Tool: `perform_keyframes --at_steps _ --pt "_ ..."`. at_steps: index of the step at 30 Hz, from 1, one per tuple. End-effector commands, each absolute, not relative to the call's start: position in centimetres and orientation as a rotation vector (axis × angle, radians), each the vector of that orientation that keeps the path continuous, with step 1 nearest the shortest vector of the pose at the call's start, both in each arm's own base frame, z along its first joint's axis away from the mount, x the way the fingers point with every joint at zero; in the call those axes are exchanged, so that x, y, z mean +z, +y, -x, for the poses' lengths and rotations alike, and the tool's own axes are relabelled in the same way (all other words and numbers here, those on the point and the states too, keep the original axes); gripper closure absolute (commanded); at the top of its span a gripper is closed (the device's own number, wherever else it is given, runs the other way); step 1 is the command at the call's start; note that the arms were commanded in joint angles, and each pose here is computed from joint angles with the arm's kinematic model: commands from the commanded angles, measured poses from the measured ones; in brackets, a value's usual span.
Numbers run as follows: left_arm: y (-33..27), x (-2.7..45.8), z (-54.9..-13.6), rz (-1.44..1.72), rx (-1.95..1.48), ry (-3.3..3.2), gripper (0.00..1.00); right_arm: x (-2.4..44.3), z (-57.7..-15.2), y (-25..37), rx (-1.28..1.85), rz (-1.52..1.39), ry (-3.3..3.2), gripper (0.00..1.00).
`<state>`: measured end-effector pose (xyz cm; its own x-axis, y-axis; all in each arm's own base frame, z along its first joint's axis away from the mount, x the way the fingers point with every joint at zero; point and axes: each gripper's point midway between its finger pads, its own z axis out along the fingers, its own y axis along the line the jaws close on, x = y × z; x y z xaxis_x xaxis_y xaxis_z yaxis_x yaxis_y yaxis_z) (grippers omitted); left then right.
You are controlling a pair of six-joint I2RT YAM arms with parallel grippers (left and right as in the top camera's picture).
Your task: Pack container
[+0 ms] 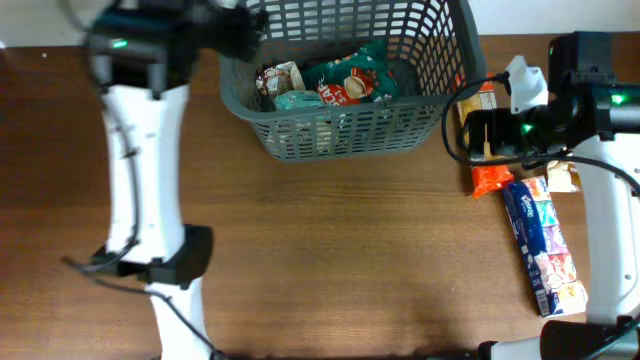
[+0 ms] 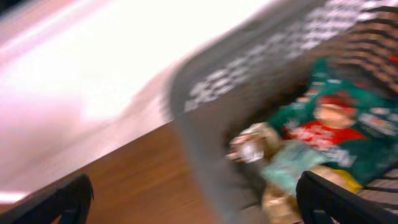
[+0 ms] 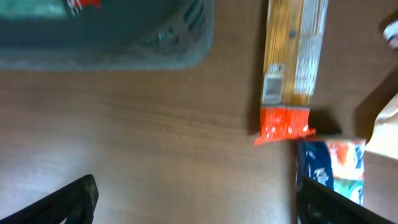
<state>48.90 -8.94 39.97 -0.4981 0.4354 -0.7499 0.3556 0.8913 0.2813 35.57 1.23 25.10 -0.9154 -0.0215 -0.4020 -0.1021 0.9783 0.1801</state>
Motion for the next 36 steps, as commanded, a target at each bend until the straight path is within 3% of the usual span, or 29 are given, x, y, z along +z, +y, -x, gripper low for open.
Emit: perform_keyframes --at_steps 1,10,22,28,36 --pt "-0.5 44.5 -45.7 -0.349 0.245 2.112 0.01 27.8 -37.0 1.1 0.274 0.097 2.617 0.01" --pt "13.1 46.4 -38.6 -0.035 0.219 2.096 0.01 32.8 -37.3 -1.0 0.091 0.067 2.512 0.01" --pt "21.8 36.6 -37.7 0.263 0.138 2.26 0.01 37.4 -31.7 -2.8 -0.058 -0.028 2.432 0.01" --pt "22.5 31.0 -36.9 0.335 0.093 2.387 0.01 34.6 -32.9 -4.4 -0.062 -0.181 2.485 0.01" --pt "22.1 28.2 -36.4 0.36 0.047 2.454 0.01 25.1 -39.9 -7.7 0.087 -0.339 2.681 0.01"
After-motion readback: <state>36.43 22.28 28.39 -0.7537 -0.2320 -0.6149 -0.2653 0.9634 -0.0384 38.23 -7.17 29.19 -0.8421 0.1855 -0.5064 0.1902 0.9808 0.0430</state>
